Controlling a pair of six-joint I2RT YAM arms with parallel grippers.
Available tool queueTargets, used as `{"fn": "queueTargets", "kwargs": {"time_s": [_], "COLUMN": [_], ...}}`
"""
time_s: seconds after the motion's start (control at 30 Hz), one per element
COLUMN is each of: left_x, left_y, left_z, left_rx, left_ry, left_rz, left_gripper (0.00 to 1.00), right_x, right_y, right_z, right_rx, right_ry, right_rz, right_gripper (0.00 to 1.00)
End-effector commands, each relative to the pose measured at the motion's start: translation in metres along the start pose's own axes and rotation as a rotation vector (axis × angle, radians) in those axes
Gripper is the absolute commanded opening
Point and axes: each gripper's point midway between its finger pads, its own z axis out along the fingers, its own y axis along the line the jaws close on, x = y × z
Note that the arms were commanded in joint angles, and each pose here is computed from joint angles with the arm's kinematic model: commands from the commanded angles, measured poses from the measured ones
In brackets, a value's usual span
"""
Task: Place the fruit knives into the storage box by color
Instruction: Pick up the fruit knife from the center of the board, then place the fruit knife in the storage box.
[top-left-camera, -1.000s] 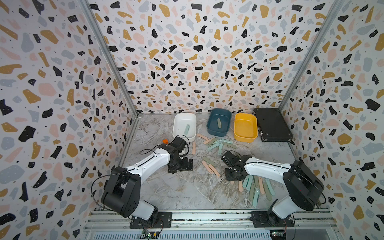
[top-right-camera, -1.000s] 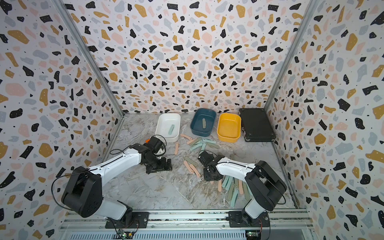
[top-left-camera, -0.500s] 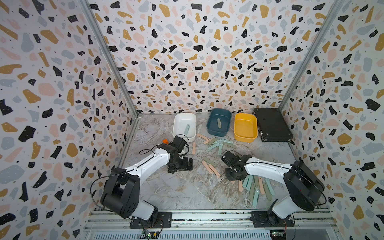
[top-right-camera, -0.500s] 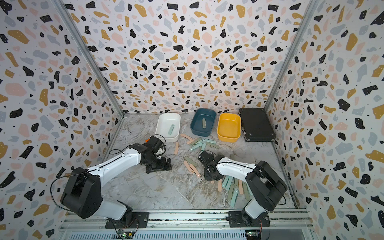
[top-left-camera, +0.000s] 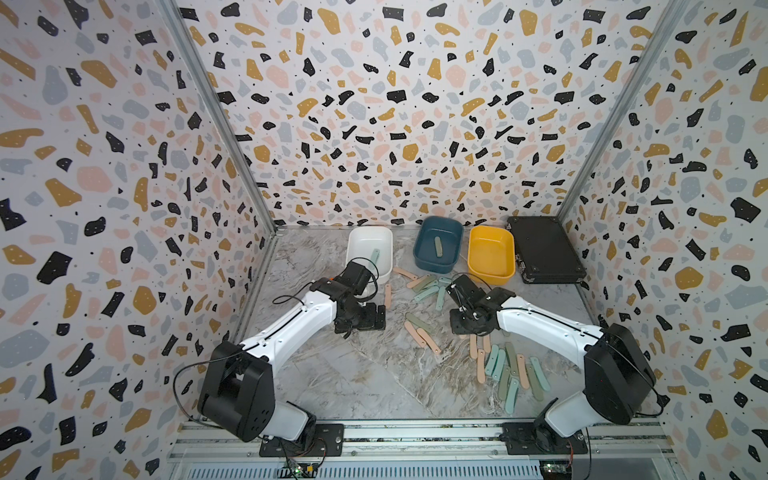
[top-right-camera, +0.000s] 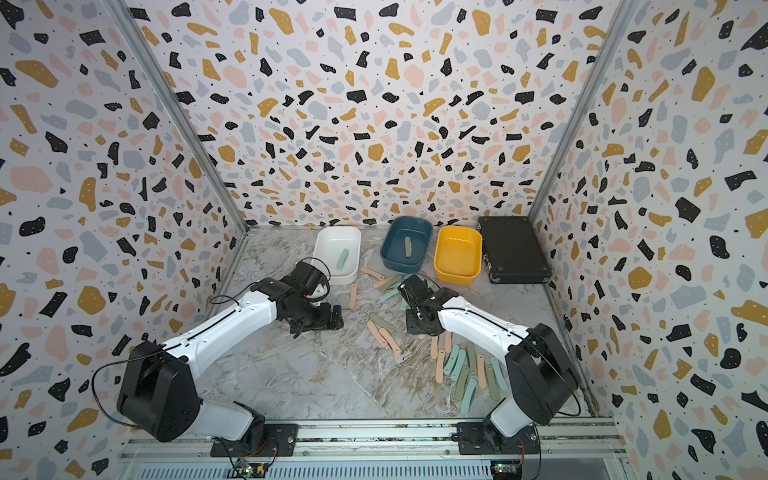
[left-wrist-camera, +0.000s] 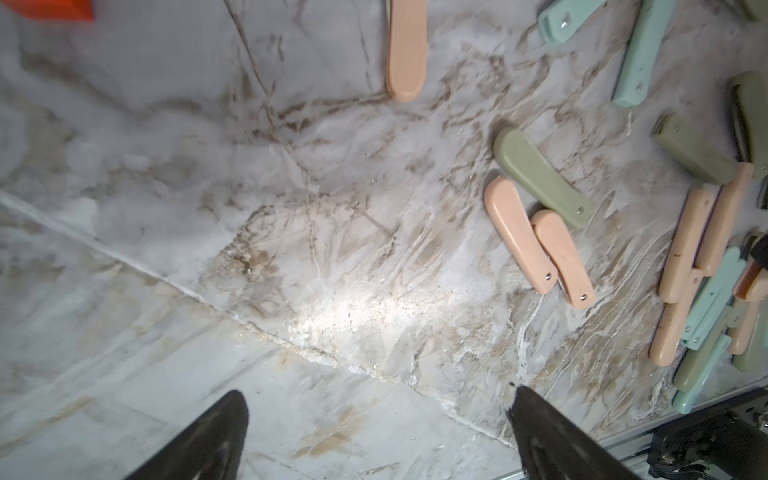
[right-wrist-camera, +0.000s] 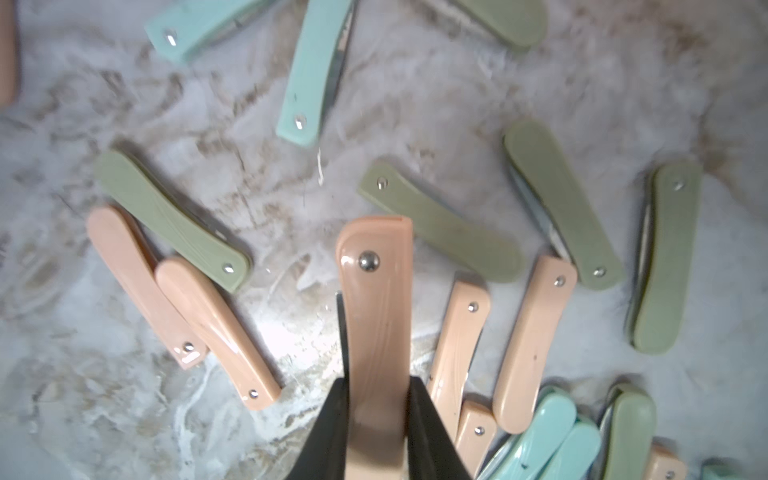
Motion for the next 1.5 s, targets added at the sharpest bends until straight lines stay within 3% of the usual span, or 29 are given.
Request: {"fn": "queueTargets", "kwargs": {"time_s": [0.0,0.3,0.6,1.07,1.27,1.47], "left_x": [-0.016,-0.047,-0.060,-0.059,-0.054,-0.051], "left_y": [-0.005,-0.037,-0.047,-0.043,-0.045,-0.043], "left_z": [-0.006,-0.002,0.018,0.031,0.034,0.029], "left_rx": [-0.006,0.100,0.132,0.118,0.136,0.135], "left_ry": [-0.011,-0.005,0.035,0.060,0.072,0.065], "left_rz": [0.033,0.054,0.048,0.063,0.053,0.045], "left_gripper": [0.99,0.99,0.99,0.99,0.99,0.99], "right_x": [-0.032,-0.142,-0.215,-0.244,-0.253,-0.266], "right_y": [-0.013,-0.070,-0.127,-0.171,-0.179,-0.169], "right_z": [-0.006,-0.009,0.052,0.135,0.139,0.107], "right_rx": [0.018,0.061,0.065,0.105,0.126,0.083], "right_ry": [-0.026,-0.139,-0.115,-0.051,-0.070,-0.110], "right_rz": [-0.008,0.074,0.140,0.108,0.107,0.118], "right_gripper": [0.17,0.17,0.17,0.20,0.27,0.41]}}
